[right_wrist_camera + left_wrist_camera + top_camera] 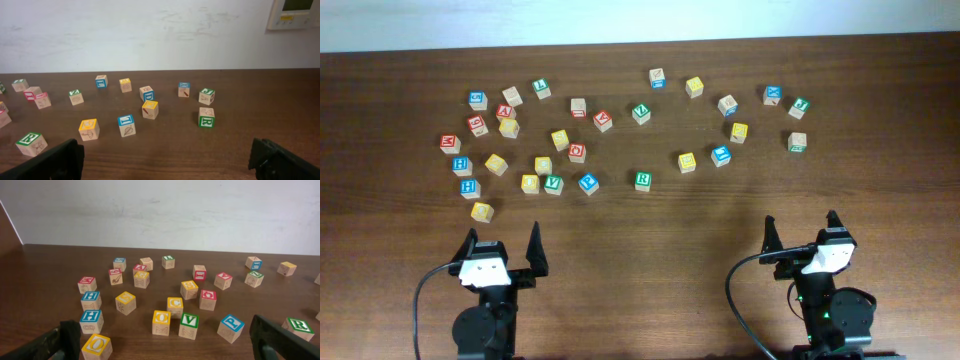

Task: Spell out RSS

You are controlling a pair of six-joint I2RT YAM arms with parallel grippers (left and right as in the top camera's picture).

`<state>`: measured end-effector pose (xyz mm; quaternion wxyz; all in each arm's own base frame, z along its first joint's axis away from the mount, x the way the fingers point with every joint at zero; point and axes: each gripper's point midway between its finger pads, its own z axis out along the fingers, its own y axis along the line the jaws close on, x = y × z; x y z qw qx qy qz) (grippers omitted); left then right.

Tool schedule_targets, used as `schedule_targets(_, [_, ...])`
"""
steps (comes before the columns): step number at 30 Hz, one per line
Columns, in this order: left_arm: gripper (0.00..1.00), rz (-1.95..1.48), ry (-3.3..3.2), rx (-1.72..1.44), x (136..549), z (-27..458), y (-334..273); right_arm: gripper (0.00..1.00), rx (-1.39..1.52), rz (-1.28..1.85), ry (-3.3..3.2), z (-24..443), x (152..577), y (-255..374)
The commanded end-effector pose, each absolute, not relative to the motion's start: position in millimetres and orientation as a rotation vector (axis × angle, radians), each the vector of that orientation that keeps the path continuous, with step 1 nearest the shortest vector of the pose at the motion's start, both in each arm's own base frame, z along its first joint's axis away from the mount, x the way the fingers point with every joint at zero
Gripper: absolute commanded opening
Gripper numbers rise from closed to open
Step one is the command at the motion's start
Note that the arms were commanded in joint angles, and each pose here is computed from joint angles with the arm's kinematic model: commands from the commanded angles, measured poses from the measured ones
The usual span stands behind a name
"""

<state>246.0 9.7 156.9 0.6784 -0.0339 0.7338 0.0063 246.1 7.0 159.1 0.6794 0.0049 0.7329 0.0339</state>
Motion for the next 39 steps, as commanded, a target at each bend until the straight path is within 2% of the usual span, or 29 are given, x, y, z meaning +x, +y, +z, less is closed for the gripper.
schedule_targets(1, [0.99,0.026,1.661,-0.057,246.1,153.9,9.5,0.98,0.029,0.064,1.649,155.8,246.2,3.2])
schedule_targets(32, [0.99,0.024,1.66,-0.057,246.1,154.0,9.4,0.98,0.029,0.064,1.649,155.8,246.2,3.2])
schedule_targets(33, [0.99,-0.027,1.648,-0.01,246.6,157.4,-1.3,0.98,0.029,0.064,1.649,155.8,246.2,3.2])
schedule_targets(35, [0.99,-0.469,1.577,0.35,224.5,169.9,-84.8,0.98,0.029,0.064,1.649,155.8,246.2,3.2])
schedule_targets(37, [0.99,-0.538,1.49,0.442,214.4,187.2,-100.1,0.98,0.029,0.064,1.649,155.8,246.2,3.2])
schedule_targets(39, [0.99,-0.571,1.278,0.465,201.4,238.1,-105.4,0.98,0.029,0.064,1.649,155.8,246.2,3.2])
